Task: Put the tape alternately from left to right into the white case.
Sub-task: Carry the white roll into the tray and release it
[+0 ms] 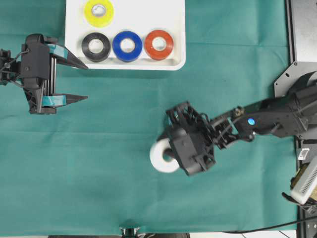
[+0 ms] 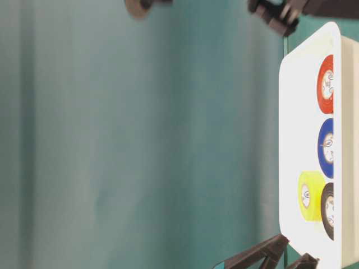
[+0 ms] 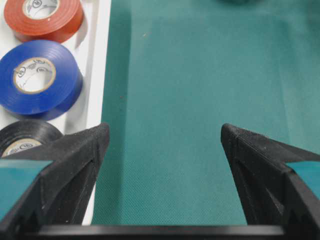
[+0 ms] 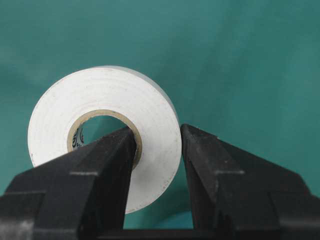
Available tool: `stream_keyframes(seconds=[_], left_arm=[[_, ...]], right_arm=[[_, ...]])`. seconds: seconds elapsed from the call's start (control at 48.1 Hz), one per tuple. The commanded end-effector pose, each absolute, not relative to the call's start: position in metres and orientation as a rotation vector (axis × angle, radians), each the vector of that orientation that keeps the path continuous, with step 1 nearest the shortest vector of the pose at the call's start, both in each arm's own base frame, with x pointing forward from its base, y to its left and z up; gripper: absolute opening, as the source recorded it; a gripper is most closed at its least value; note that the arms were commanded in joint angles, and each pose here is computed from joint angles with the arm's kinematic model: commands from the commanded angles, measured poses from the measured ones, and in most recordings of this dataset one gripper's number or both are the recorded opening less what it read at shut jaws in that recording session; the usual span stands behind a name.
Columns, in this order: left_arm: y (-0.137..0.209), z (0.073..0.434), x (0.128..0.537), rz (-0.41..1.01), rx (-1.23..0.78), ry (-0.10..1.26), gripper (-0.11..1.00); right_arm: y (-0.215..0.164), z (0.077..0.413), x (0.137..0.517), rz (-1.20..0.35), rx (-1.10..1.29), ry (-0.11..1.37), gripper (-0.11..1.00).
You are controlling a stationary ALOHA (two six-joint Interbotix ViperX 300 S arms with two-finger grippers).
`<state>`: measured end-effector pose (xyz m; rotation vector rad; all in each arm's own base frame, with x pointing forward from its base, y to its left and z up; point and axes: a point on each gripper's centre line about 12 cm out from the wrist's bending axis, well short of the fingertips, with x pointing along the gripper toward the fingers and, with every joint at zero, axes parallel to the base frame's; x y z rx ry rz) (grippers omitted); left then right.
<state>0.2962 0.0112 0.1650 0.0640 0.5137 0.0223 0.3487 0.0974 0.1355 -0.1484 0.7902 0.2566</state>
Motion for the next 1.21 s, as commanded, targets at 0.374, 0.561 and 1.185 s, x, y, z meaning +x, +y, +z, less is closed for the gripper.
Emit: stream_keyframes(seconds=[0.374, 0.561, 1.185], left_arm=[[0.011, 0.167, 0.293, 0.021, 0.065, 0.504, 0.95], [0.011, 0.166, 0.292, 0.021, 0.066, 0.508, 0.95], [0.011, 0.163, 0.290, 0.020, 0.066, 0.515, 0.95]], right_arm=[[0.015, 0.173, 0.383, 0.026, -0.062, 0.709, 0.03], [-0.021, 0.178, 0.387, -0.064, -0.029, 0.694, 0.03], [-0.108, 0.179, 0.373, -0.274, 0.050, 0.675, 0.03]])
